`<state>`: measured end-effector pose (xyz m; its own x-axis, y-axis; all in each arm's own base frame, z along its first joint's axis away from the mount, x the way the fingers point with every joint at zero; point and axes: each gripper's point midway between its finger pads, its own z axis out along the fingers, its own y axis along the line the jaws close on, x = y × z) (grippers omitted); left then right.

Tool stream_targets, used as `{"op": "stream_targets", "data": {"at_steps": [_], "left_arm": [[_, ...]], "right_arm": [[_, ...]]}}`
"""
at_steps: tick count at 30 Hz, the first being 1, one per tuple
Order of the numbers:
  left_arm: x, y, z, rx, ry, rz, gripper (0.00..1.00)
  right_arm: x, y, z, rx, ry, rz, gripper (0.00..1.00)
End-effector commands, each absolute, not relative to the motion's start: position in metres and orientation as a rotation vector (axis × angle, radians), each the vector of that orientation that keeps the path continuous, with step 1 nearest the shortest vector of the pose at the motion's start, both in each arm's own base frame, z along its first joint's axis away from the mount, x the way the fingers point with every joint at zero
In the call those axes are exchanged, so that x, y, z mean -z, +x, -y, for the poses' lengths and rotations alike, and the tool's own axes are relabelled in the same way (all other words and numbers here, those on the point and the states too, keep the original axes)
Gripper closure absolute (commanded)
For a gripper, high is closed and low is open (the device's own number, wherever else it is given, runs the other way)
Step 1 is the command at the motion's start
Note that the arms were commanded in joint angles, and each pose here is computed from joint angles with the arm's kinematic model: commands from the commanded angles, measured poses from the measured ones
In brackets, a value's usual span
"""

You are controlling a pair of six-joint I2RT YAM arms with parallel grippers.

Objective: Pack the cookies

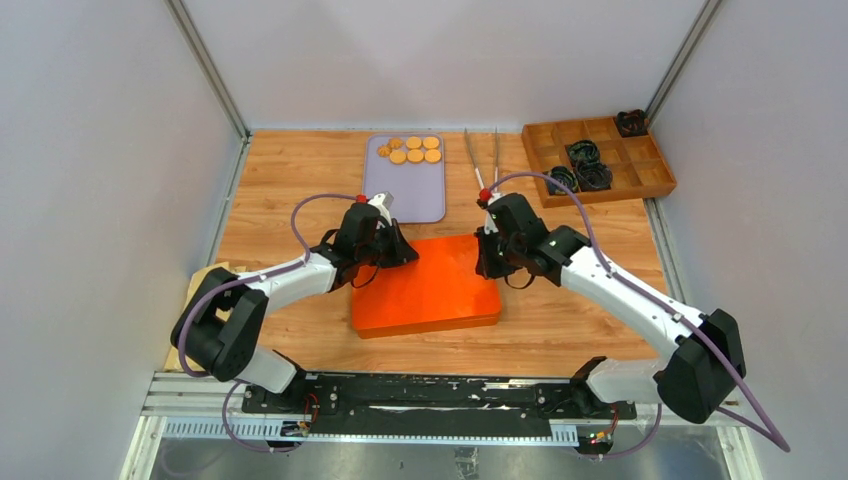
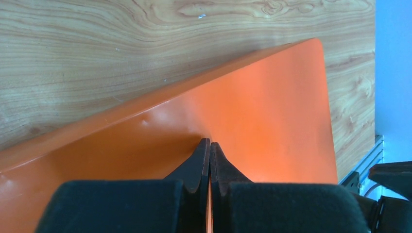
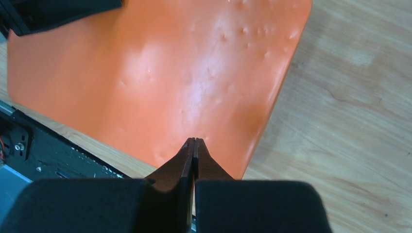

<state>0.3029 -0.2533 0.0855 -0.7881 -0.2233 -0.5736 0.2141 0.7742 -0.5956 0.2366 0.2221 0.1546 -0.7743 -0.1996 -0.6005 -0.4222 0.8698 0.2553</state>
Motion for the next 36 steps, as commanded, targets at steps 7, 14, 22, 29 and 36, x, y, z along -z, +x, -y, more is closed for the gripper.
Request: {"op": "stream_targets", "data": {"at_steps": [7, 14, 22, 29, 36], "left_arm": [[-0.033, 0.268, 0.225, 0.714, -0.012, -2.554, 1.0], [-0.037, 0.271, 0.226, 0.714, -0.006, -2.543, 1.0], [-0.038, 0.27, 0.226, 0.714, -0.006, -2.543, 1.0], [-0.041, 0.27, 0.225, 0.709, -0.005, -2.536, 1.0], [-0.039, 0.271, 0.228, 0.723, 0.002, -2.543, 1.0]], "right_arm": [[-0.086, 0.178, -0.202, -0.443, -0.46, -2.683, 1.0], [-0.072, 0.162, -0.188, -0.394, -0.433, -2.733, 1.0], [-0.127, 0.205, -0.198, -0.321, -0.45, -2.569, 1.0], [-0.165, 0.22, -0.206, -0.335, -0.455, -2.469, 1.0], [-0.101, 0.183, -0.184, -0.285, -0.441, -2.653, 1.0]]}}
